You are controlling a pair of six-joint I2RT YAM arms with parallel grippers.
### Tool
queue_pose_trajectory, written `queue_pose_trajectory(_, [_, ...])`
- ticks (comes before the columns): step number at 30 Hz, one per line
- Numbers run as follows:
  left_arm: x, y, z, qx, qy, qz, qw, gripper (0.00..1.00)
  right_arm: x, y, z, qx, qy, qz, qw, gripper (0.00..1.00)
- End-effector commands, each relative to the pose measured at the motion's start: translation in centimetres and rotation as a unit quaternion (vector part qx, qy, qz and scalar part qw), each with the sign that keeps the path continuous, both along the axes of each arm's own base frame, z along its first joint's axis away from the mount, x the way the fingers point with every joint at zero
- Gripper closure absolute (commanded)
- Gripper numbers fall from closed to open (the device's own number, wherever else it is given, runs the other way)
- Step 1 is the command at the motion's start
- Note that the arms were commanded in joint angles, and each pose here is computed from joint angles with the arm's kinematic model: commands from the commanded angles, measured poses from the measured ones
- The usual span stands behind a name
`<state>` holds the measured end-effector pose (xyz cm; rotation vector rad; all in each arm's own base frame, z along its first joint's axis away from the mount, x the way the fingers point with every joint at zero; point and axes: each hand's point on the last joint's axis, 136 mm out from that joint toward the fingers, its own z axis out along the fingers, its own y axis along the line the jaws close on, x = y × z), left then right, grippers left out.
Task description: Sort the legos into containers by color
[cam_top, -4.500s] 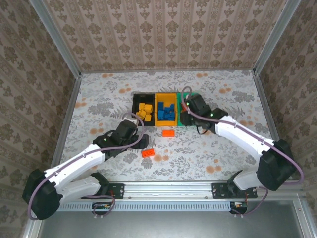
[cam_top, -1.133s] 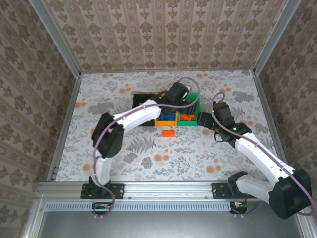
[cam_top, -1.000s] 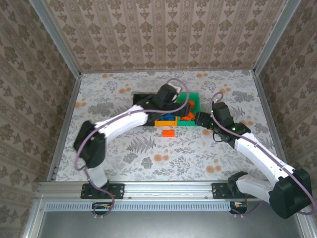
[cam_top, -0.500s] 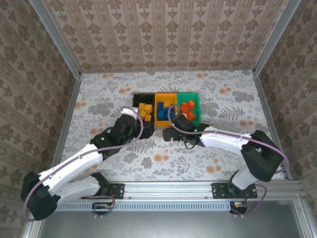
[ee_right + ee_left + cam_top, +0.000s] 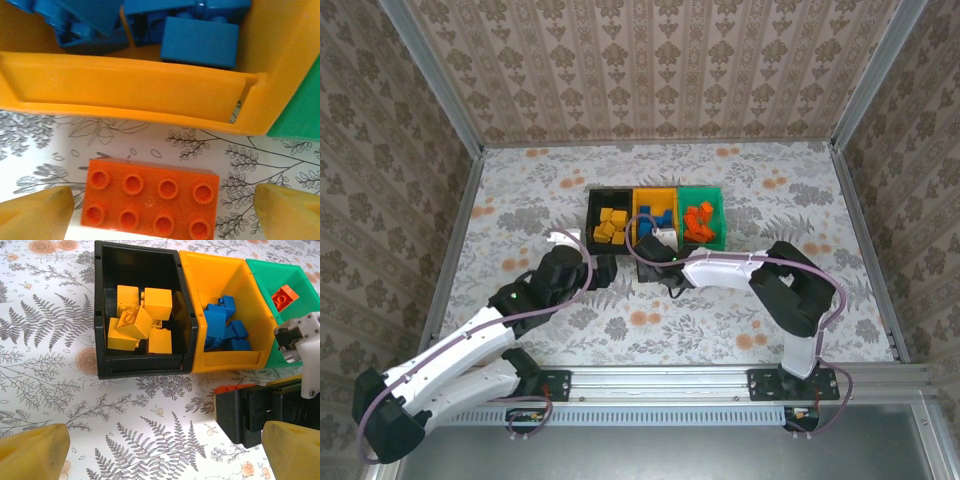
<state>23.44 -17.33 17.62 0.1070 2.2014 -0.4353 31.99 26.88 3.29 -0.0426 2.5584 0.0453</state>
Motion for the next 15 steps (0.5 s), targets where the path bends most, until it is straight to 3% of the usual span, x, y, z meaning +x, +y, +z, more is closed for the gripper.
queue_pose_trajectory(1, [-0.1, 1.0, -0.3, 0.006, 0.000, 0.018, 1.000, 0.00, 0.2, -0.6, -0.2, -0.029, 0.002, -0.011, 1.000, 0.12])
queue_pose_trajectory(15, [0.1, 1.0, -0.2, 0.009, 0.000, 0.018, 1.000, 0.00, -0.4, -0.1, 0.3, 0.020, 0.017, 0.019, 0.999, 0.43])
